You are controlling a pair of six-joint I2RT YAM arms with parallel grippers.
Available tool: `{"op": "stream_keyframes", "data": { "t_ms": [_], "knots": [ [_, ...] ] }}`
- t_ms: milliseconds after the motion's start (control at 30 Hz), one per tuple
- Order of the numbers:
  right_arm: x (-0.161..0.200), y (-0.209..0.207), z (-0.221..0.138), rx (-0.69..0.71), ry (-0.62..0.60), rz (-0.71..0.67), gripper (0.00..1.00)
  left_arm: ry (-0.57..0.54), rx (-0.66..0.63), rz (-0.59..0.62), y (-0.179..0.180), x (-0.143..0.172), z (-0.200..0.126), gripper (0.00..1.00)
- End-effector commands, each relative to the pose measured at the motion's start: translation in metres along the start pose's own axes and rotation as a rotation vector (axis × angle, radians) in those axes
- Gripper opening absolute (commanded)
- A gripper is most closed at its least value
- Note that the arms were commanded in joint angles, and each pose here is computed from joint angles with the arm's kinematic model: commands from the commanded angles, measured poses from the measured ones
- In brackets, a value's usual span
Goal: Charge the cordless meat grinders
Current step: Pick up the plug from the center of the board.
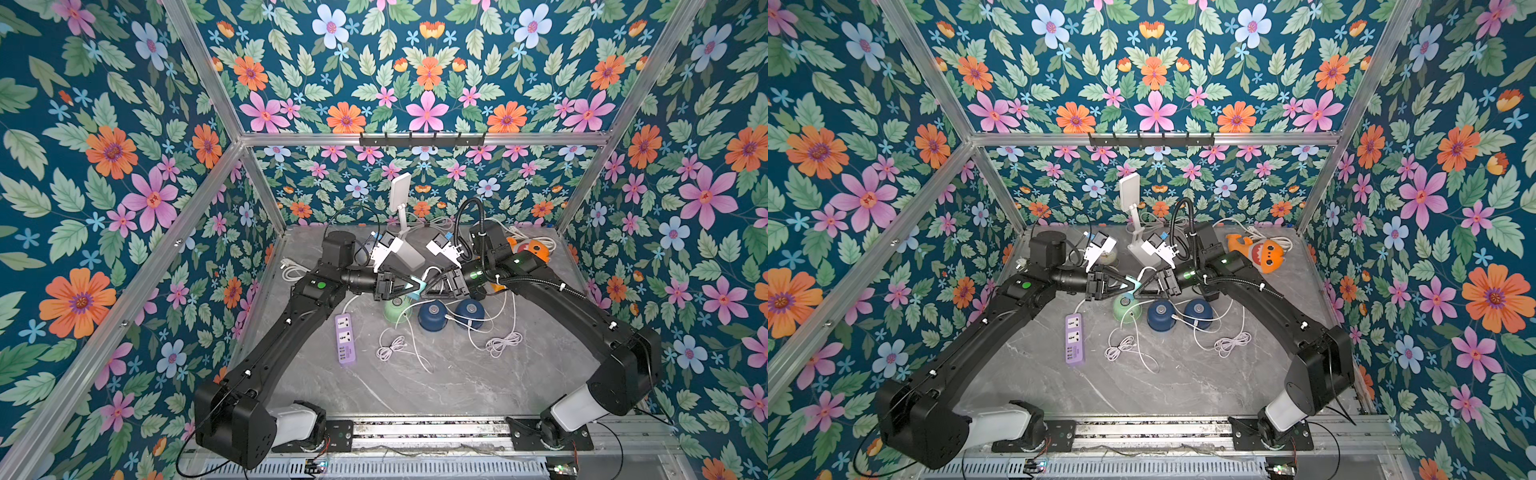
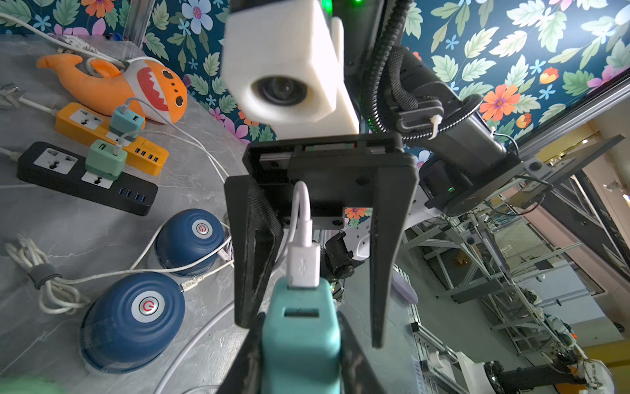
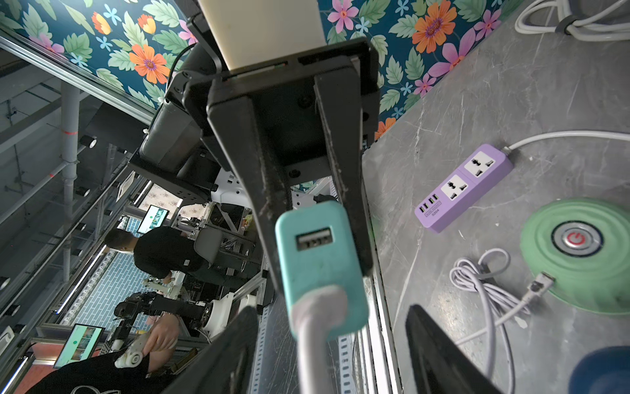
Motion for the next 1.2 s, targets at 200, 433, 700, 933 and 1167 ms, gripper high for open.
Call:
{"op": "stream_keyframes", "data": {
  "t_ms": [200, 433, 700, 933, 1167],
  "knots": [
    [-0.012, 0.008, 0.002, -0.057, -0.026, -0.047, 0.58, -0.095, 0.02, 0.038, -0.005, -0.017, -0.002, 0.0],
    [-0.012, 0.008, 0.003, -0.071, -0.019, -0.045, 0.51, -0.128, 0.009, 0.033, -0.007, -0.021, -0.003, 0.0],
    [-0.018, 0.011, 0.004, -0.102, -0.029, -0.05, 0.43, -0.123, -0.001, 0.007, -0.003, -0.014, -0.002, 0.0],
    [-0.02, 0.009, 0.006, -0.128, -0.026, -0.045, 0.39, -0.127, -0.01, 0.005, -0.002, -0.013, -0.001, 0.0],
    [-0.017, 0.005, 0.007, -0.138, -0.001, -0.021, 0.4, -0.135, -0.01, 0.005, -0.001, -0.014, -0.001, 0.0]
  ]
}}
Point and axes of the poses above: each gripper's point midway between its finger pads, its own z axis out along the fingers, its own y axis along the line the jaws close on, x = y × z, the point moved 10 cm from there along -z, back along the fingers, and after that the axes turned 15 degrees about z, right-handed, at the moved point
